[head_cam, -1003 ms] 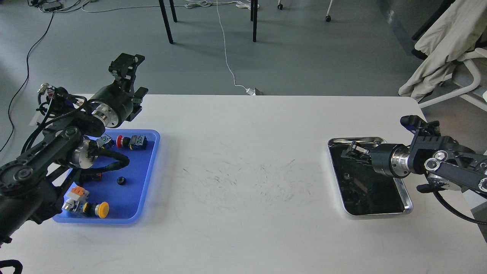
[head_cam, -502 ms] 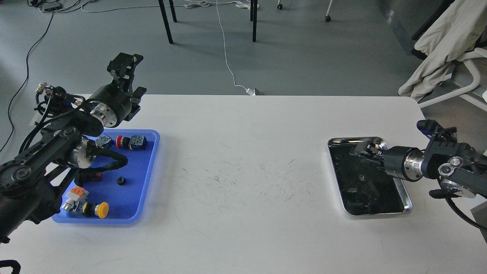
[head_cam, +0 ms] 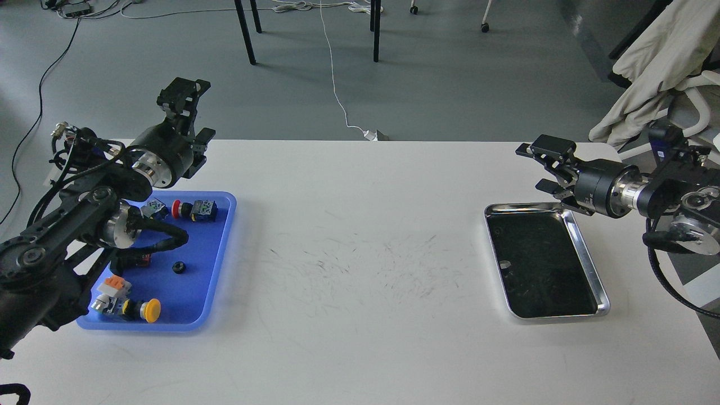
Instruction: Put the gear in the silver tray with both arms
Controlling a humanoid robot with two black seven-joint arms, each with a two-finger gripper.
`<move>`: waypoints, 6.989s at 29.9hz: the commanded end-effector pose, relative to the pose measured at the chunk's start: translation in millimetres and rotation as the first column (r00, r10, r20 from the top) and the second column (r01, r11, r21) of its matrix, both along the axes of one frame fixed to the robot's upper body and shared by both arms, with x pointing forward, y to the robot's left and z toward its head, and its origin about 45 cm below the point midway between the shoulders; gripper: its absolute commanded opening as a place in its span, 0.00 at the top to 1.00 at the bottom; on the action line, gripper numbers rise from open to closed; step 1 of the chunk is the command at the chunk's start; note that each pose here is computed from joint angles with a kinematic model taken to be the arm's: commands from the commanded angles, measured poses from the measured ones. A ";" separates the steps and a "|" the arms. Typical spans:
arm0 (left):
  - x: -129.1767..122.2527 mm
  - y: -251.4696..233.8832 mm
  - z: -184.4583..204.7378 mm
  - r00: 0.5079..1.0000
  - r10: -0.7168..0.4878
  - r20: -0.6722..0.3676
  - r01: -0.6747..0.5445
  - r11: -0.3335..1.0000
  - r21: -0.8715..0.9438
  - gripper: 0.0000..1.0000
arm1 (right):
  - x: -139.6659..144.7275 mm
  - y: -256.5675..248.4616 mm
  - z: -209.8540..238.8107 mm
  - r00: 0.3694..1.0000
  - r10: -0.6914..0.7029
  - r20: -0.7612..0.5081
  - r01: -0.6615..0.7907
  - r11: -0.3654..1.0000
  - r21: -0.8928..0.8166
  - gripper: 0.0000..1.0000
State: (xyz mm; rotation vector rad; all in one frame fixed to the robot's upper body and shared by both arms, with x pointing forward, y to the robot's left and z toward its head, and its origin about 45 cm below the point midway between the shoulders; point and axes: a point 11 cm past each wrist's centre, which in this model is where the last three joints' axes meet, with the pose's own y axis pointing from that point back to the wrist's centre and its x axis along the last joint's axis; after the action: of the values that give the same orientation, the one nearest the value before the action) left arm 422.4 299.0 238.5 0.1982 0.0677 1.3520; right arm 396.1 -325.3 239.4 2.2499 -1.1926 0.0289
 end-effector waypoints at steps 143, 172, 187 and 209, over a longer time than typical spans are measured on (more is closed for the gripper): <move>-88.4 -86.1 -12.4 0.638 -0.736 -0.227 0.365 0.030 0.930 0.95 | 0.6 -96.5 13.8 0.899 -0.398 -0.183 0.340 0.370 0.864 0.05; -129.4 -295.9 -126.7 0.406 -0.870 -0.279 0.450 -0.076 0.890 0.95 | -10.0 -148.8 -7.4 0.825 -0.526 -0.209 0.445 0.375 0.813 0.05; -133.3 -285.0 -144.7 0.438 -0.851 -0.289 0.477 -0.053 0.877 0.94 | -8.5 -143.0 -9.2 0.829 -0.516 -0.213 0.440 0.369 0.819 0.05; -129.8 -286.8 -136.5 0.516 -0.839 -0.172 0.508 0.138 0.850 0.11 | -6.5 -142.0 -1.7 0.837 -0.510 -0.199 0.424 0.374 0.825 0.05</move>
State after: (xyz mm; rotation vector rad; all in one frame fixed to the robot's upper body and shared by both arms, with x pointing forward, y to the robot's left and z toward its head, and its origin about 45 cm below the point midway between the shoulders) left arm 288.1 13.8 95.0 0.7452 -0.9843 0.2288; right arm 388.4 -470.2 235.9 2.5353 -2.2509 -0.9022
